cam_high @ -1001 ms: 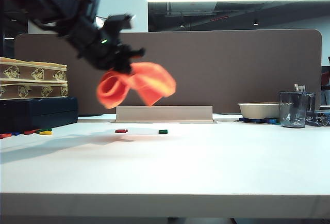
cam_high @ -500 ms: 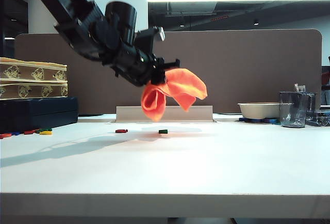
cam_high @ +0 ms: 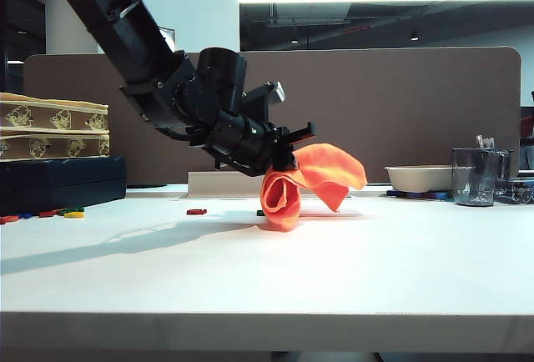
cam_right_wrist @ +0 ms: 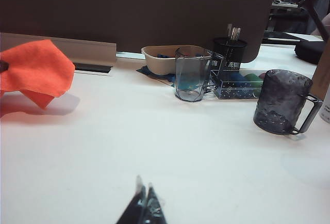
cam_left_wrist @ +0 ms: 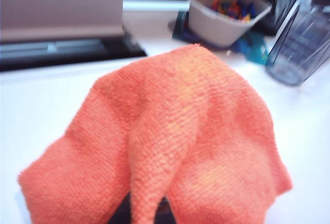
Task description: Use an orange cloth to wipe the letter magnets on the table away for a distance.
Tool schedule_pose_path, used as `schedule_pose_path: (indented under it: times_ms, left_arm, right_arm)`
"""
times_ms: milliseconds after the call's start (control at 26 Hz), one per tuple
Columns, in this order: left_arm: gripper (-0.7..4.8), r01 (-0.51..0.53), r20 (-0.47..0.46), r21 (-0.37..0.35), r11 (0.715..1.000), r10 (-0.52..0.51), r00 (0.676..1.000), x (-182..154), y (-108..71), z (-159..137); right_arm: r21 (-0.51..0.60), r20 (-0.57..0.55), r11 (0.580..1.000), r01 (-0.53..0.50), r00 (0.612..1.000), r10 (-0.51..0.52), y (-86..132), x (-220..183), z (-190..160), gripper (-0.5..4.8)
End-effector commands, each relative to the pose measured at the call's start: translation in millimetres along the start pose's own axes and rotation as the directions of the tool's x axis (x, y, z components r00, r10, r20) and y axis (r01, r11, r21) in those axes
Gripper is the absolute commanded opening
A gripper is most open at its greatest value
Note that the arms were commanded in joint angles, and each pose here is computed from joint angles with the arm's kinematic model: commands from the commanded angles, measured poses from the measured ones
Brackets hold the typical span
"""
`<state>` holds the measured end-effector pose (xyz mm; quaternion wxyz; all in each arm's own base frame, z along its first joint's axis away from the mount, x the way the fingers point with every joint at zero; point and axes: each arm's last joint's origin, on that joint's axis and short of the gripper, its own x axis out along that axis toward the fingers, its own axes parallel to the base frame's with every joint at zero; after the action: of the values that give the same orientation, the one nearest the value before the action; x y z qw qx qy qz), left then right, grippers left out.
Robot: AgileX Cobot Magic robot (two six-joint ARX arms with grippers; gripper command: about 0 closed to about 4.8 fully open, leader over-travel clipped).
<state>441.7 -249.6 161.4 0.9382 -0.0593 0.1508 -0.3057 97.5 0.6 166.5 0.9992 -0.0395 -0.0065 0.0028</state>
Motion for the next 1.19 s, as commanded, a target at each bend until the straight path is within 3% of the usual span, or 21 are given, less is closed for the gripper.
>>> schedule_pose_path:
  times_ms: [38, 269, 385, 539, 1193]
  left_arm:
    - [-0.06, -0.104, -0.051, -0.006, 0.995, 0.104, 0.993, 0.3, 2.2, 0.3]
    - [-0.06, -0.219, -0.189, 0.019, 0.975, 0.219, 0.957, -2.5, 7.6, -14.9]
    - [-0.06, -0.242, -0.201, 0.075, 0.967, 0.252, 0.947, -3.5, 11.7, -15.8]
    - [-0.06, -0.310, -0.216, 0.093, 0.946, 0.323, 0.921, -6.8, 25.2, -16.0]
    - [-0.06, -0.546, -0.263, 0.036, 0.837, 0.535, 0.803, -48.2, 136.9, 0.7]
  right_arm:
    - [0.001, 0.006, 1.000, 0.001, 1.000, -0.001, 0.1, 0.2, -1.4, -0.05]
    - [0.001, 0.006, 1.000, 0.001, 1.000, -0.001, 0.1, 0.2, -1.4, -0.05]
    - [0.001, 0.006, 1.000, 0.001, 1.000, -0.001, 0.1, 0.2, -1.4, -0.05]
    - [0.001, 0.006, 1.000, 0.001, 1.000, -0.001, 0.1, 0.2, -1.4, -0.05]
    - [0.001, 0.006, 1.000, 0.001, 1.000, -0.001, 0.1, 0.2, -1.4, -0.05]
